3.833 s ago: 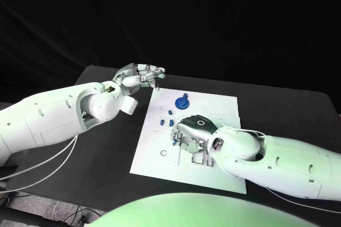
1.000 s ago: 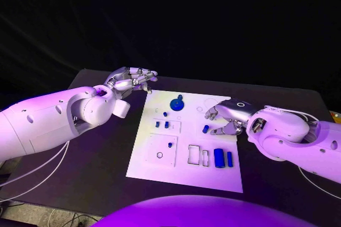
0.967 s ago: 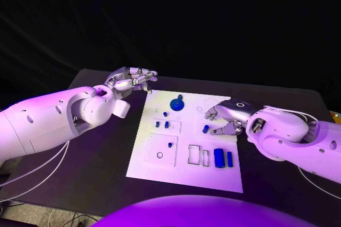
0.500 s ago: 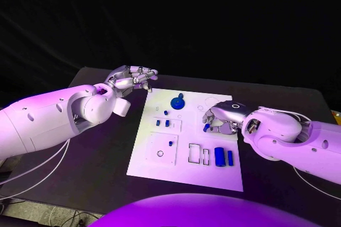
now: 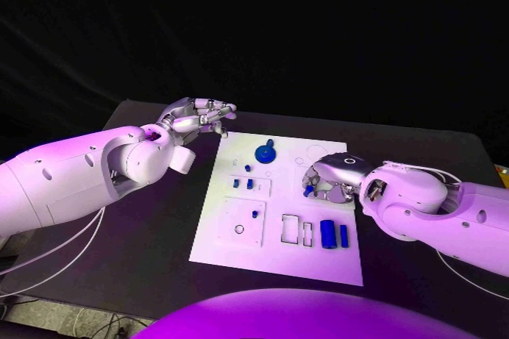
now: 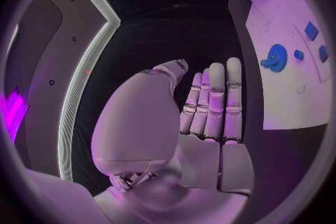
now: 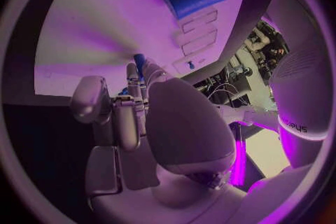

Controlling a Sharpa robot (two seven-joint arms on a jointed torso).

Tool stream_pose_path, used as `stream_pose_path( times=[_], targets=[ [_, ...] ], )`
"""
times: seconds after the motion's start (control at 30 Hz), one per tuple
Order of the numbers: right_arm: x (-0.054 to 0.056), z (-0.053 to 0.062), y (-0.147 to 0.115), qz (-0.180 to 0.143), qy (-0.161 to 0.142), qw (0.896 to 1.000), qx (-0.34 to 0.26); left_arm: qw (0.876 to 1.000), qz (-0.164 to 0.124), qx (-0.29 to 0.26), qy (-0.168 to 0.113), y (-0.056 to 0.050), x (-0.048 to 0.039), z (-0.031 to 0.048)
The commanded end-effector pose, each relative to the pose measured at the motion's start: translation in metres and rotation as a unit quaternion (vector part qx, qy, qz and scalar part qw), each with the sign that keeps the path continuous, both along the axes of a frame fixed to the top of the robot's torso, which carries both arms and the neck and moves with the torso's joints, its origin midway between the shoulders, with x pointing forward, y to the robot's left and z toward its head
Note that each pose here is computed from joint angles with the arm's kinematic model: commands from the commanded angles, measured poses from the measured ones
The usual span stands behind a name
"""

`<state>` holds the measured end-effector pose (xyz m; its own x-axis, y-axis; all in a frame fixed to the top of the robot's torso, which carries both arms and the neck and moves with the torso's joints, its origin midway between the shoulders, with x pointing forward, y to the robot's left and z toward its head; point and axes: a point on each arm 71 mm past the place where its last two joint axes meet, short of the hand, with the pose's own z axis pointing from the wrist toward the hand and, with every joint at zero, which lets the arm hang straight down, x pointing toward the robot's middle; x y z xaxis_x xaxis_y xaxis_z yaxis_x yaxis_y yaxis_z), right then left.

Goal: Assemble the parts on the task board

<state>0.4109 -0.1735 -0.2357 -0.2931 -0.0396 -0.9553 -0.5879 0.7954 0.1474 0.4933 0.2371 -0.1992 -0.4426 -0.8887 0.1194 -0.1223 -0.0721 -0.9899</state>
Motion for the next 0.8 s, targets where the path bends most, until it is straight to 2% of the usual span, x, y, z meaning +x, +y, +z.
stream_pose_path(
  times=[0.03, 0.3, 0.5, 0.8],
  targets=[
    [-0.001, -0.001, 0.001, 0.007, 0.0, 1.0, -0.006, 1.0, -0.009, -0.004, -0.001, -0.003, -0.0005, 0.0009],
    [-0.001, 0.003, 0.002, 0.001, -0.021, 1.0, 0.022, 1.0, -0.009, -0.004, -0.001, -0.002, -0.0003, 0.0008],
    [-0.002, 0.008, 0.001, -0.005, -0.026, 0.999, 0.038, 1.0, -0.008, -0.004, -0.001, -0.002, 0.0002, 0.0005],
    [-0.005, 0.031, 0.003, -0.003, -0.031, 0.998, 0.061, 1.0, -0.007, -0.003, -0.001, -0.002, 0.0011, -0.0001]
  ],
)
